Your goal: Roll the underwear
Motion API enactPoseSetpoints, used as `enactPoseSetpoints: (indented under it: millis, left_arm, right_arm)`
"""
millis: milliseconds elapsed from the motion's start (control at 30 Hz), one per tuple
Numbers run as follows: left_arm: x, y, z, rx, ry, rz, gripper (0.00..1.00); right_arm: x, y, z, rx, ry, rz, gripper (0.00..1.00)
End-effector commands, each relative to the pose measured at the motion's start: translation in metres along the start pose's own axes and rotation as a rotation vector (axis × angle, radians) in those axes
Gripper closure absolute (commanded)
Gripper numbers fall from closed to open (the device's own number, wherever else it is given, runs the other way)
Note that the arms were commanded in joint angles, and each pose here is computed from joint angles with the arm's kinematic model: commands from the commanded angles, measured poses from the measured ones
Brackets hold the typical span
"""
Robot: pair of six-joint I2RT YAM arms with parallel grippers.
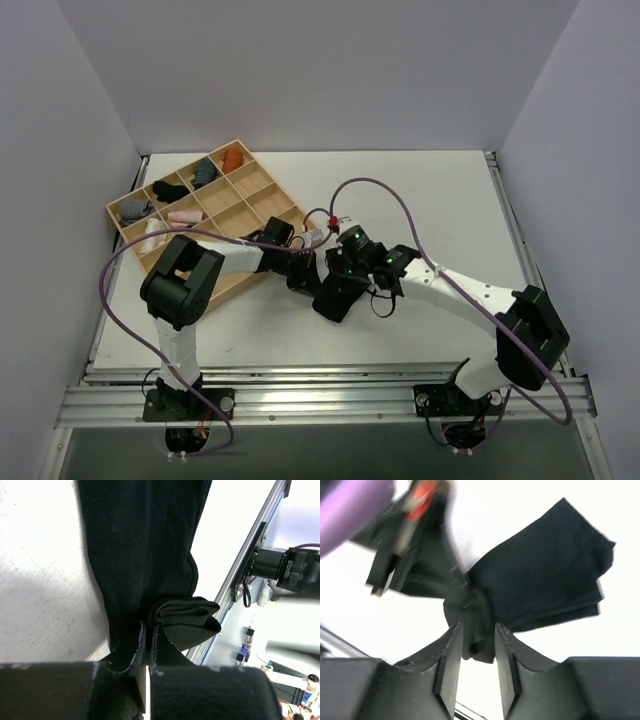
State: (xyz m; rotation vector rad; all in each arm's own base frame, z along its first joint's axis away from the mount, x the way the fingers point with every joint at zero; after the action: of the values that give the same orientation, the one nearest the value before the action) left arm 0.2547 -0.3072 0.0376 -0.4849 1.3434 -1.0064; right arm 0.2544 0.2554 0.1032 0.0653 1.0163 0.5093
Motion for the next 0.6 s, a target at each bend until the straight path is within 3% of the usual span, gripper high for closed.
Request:
enactPoseSetpoints:
  millis: [0,133,267,567]
  left_arm:
    - [0.002,0.042,-0.004,-0.029,0.0,0.168,0.98]
    - [0.004,0.045,-0.005,-0.036,0.012,0.176,0.98]
    - [0.005,0.047,-0.006,-0.037,0.015,0.183,0.98]
    - [0.005,0.047,-0.006,-0.039,0.017,0.186,0.98]
  right_arm:
    - [-0.011,-0.02,-0.004,-0.023,-0.149,-0.261,0.7]
    - [-0.023,0.002,-0.006,-0.093,-0.259,-0.298,0.64]
    - [-0.023,0.023,-0.009,-0.232,-0.253,-0.283,0.59]
    - [0.009,0.046,-0.041,-0.523,-0.082,-0.317,0.55]
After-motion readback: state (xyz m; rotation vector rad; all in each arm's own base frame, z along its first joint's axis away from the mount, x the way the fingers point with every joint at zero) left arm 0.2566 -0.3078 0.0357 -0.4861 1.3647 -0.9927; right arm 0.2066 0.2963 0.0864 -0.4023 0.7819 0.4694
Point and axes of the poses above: each gripper's point midway between its finger pads, its own x axis out along the fingers, its own y axis along the line the jaws close on, z = x × y, the point moved 1 cm from there along -x, back along the fingers
